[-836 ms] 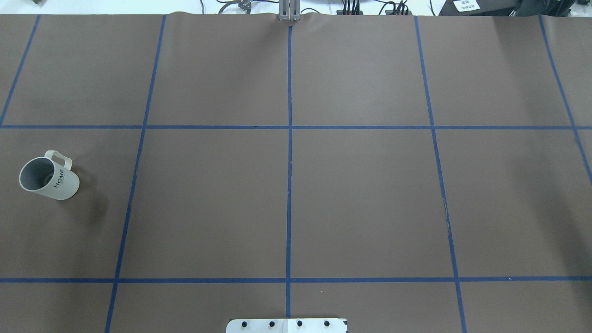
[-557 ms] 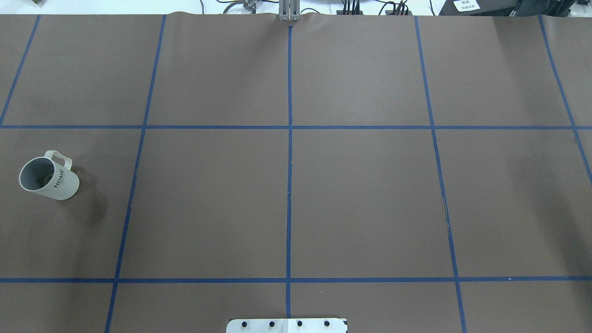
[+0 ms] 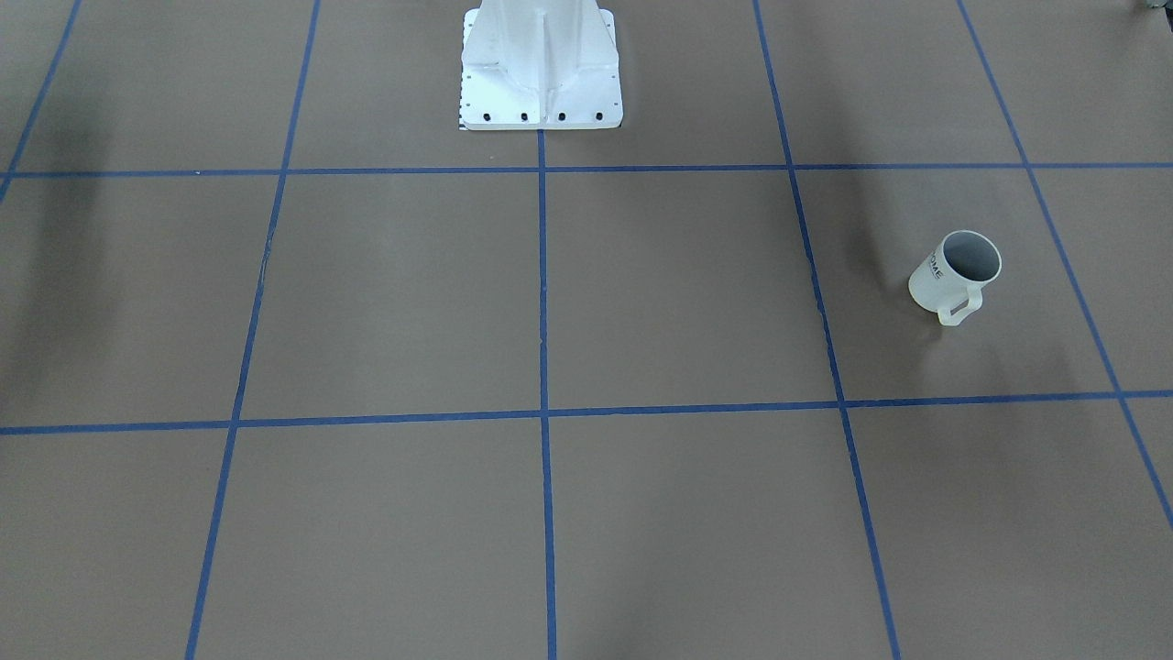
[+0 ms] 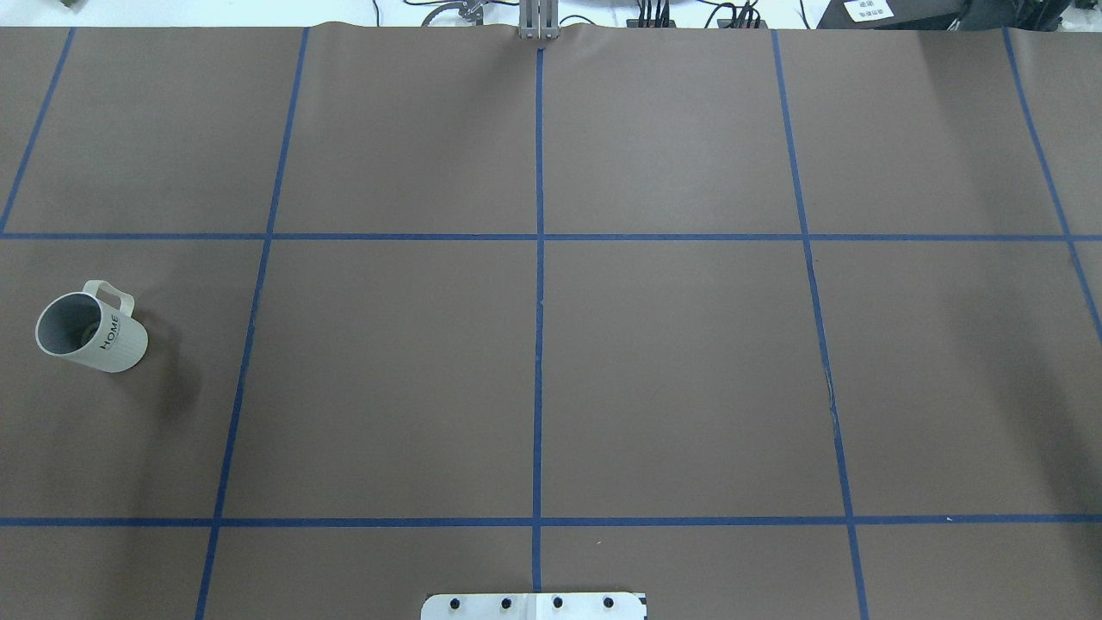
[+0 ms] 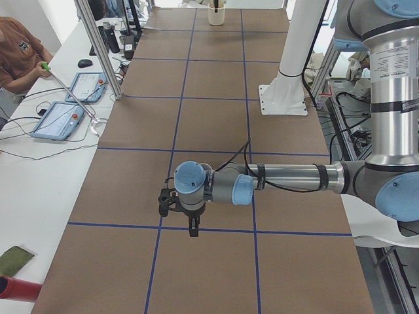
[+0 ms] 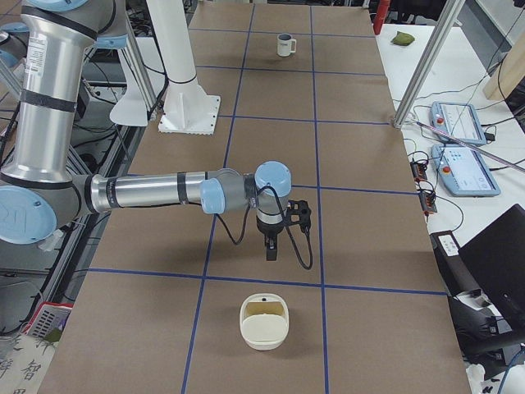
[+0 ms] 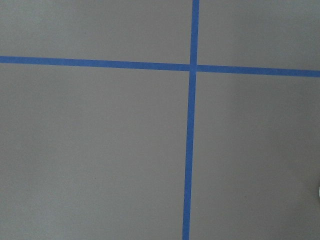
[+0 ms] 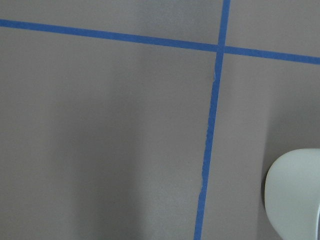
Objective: Left arm hands cup to right arm to dump lemon
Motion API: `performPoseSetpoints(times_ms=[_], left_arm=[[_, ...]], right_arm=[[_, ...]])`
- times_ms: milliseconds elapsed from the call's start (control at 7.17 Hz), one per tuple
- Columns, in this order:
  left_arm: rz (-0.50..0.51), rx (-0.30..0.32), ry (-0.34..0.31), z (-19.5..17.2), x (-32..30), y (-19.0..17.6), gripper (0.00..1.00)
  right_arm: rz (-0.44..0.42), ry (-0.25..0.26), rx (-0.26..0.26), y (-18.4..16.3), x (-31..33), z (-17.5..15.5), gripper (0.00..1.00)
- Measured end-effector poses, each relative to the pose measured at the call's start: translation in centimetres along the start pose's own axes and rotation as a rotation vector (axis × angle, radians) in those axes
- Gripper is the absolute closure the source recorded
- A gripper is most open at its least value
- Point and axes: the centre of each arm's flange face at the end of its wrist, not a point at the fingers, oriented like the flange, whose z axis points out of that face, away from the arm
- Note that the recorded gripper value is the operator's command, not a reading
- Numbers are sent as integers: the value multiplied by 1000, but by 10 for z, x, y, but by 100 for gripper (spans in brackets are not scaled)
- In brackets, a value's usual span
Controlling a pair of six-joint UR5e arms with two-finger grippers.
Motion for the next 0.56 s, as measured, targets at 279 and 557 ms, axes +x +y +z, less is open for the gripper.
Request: performPoseSetpoints(times_ms=[279, 557], left_arm=[[65, -21, 46, 17, 25, -1, 0], [111, -34, 86, 32, 50, 2, 0]], right_arm=[[-8, -1, -9, 0, -1, 4, 0], [-17, -10, -2, 0, -6, 1, 0]])
